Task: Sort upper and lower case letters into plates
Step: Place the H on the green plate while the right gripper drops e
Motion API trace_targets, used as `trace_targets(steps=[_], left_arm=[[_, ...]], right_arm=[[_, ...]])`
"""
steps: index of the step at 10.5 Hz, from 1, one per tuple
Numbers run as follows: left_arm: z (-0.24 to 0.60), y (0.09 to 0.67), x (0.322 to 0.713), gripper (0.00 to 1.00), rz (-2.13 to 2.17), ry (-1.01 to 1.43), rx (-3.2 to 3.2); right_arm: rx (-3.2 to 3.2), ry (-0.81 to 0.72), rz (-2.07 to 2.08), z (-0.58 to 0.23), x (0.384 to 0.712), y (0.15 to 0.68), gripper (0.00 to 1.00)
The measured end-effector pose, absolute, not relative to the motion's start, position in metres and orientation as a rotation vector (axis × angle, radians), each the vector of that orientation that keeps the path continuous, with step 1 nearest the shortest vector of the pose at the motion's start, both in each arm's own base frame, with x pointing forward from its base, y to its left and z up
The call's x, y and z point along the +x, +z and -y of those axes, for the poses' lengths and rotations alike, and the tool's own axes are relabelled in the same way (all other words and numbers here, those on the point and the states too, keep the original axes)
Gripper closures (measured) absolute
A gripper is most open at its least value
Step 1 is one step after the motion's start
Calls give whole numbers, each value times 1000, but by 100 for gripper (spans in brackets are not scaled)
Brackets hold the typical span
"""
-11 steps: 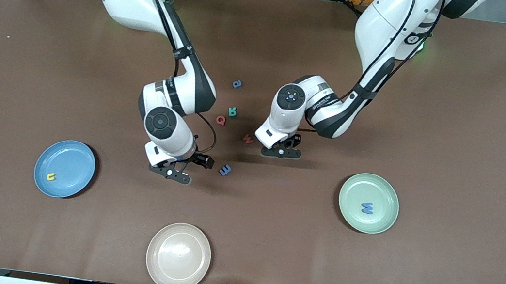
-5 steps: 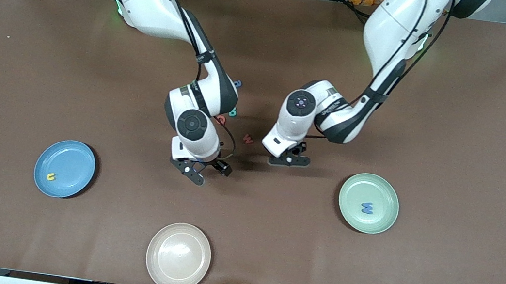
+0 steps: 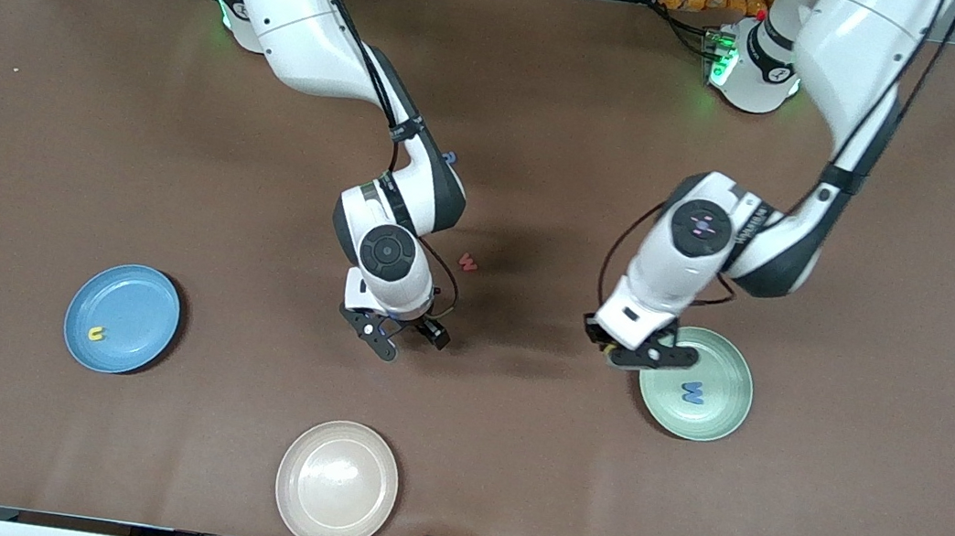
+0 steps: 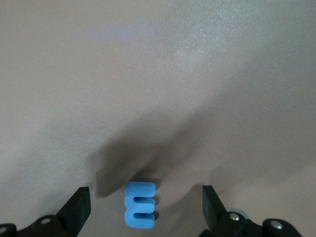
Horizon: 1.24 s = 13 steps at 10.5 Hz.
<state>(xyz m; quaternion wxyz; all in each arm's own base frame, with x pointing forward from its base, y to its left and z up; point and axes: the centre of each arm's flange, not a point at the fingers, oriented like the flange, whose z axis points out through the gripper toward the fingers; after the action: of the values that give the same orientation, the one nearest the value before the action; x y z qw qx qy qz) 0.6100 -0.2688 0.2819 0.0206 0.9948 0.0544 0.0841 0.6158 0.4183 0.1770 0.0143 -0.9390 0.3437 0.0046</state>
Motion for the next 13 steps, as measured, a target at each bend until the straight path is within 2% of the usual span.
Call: trace_targets(steps=[2, 3, 5, 7, 12, 13], left_arm=[[224, 278, 625, 67, -110, 254, 3106], [205, 277, 631, 67, -94, 253, 3113], [178, 270, 635, 67, -86, 234, 3129], [161, 260, 636, 67, -104, 212, 3147], [128, 248, 641, 67, -125, 191, 3182], [128, 248, 641, 57, -124, 191, 3181]], right_arm=[[-2923, 11, -1067, -420, 616, 173, 2], [-2924, 11, -1062, -422, 615, 174, 15], [-2920, 3, -1047, -426, 616, 179, 48], [-2938, 1, -993, -432, 613, 182, 73], [-2990, -23, -768, -427, 622, 195, 73], [-3003, -20, -725, -415, 629, 203, 73]])
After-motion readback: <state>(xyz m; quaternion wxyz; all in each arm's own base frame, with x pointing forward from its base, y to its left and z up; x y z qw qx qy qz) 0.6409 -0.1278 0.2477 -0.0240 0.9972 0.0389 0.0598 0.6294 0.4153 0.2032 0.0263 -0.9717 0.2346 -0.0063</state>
